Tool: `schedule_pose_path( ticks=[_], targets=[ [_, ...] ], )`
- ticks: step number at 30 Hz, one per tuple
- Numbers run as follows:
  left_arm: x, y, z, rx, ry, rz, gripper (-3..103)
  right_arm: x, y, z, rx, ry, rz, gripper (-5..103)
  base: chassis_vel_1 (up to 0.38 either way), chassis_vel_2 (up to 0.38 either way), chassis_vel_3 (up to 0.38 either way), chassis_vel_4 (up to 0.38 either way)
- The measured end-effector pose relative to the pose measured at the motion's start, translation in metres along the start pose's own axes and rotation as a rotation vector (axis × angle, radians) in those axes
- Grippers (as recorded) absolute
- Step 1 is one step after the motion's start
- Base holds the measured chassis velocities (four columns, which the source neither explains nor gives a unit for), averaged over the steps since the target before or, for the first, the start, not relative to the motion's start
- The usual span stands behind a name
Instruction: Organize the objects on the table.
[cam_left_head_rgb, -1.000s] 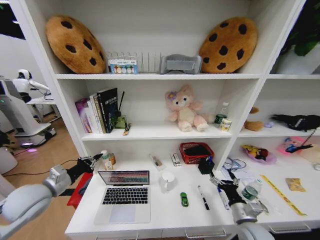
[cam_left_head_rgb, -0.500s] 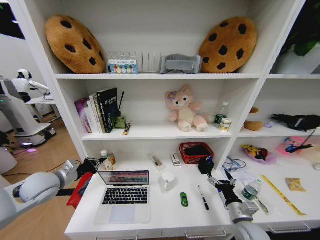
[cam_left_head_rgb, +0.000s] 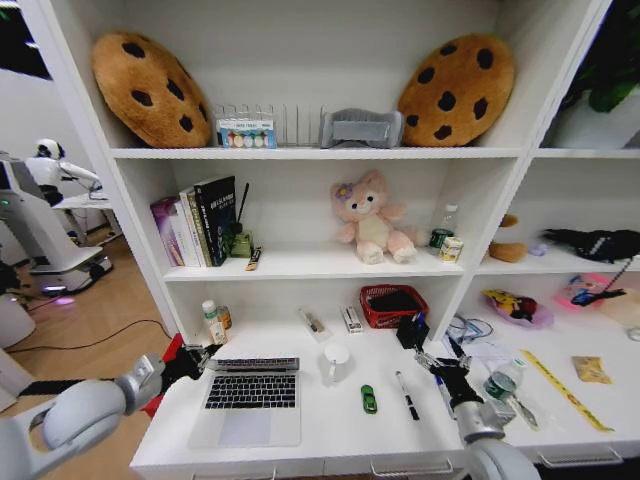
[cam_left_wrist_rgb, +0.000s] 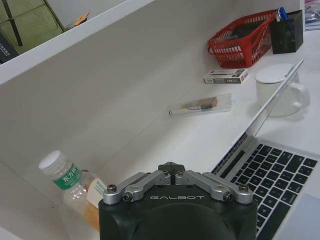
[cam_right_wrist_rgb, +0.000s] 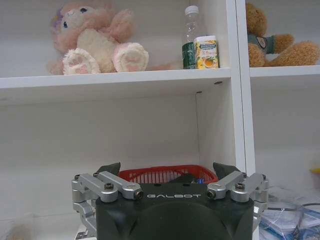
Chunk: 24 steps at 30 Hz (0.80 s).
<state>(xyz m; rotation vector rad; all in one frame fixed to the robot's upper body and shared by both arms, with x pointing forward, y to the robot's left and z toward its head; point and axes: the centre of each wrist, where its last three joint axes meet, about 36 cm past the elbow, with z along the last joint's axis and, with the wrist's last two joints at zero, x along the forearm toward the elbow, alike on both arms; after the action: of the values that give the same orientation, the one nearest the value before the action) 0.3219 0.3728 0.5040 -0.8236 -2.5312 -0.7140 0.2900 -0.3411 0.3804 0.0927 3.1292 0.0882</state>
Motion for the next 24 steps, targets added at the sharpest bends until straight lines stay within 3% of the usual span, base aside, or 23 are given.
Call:
schedule_pose_path(
  ticks=[8,11,12,14,17,19,20,21,22,24],
  targets=[
    [0.02,-0.039,0.03,0.056,0.006,-0.024,0,-0.001,0.003,-0.002,0.0,-0.002,-0.003,100,0.0,0.0,0.0,0.0],
    [0.036,-0.078,0.064,0.136,0.038,-0.06,0,0.002,0.002,-0.001,0.0,0.006,0.001,100,0.0,0.0,0.0,0.0],
    [0.036,-0.078,0.064,0.136,0.038,-0.06,0,0.002,0.002,-0.001,0.0,0.006,0.001,100,0.0,0.0,0.0,0.0],
    [0.042,-0.103,0.083,0.18,0.045,-0.084,0,0.003,0.003,0.001,-0.001,0.011,0.002,100,0.0,0.0,0.0,0.0],
    [0.041,-0.116,0.09,0.215,0.038,-0.115,0,0.004,0.004,0.002,-0.004,0.013,0.002,100,0.0,0.0,0.0,0.0],
    [0.036,-0.126,0.094,0.287,0.007,-0.204,-3,0.006,0.005,0.001,-0.007,0.013,0.001,100,0.0,0.0,0.0,0.0],
    [0.036,-0.126,0.094,0.287,0.007,-0.204,-3,0.006,0.005,0.001,-0.007,0.013,0.001,100,0.0,0.0,0.0,0.0],
    [0.033,-0.128,0.091,0.349,-0.021,-0.27,2,0.007,0.005,0.001,-0.005,0.015,0.0,100,0.0,0.0,0.0,0.0],
    [0.033,-0.128,0.091,0.349,-0.021,-0.27,2,0.007,0.005,0.001,-0.005,0.015,0.0,100,0.0,0.0,0.0,0.0],
    [0.032,-0.123,0.076,0.446,-0.094,-0.393,18,0.009,0.004,0.001,-0.004,0.018,0.0,100,0.0,0.0,0.0,0.0]
  ],
)
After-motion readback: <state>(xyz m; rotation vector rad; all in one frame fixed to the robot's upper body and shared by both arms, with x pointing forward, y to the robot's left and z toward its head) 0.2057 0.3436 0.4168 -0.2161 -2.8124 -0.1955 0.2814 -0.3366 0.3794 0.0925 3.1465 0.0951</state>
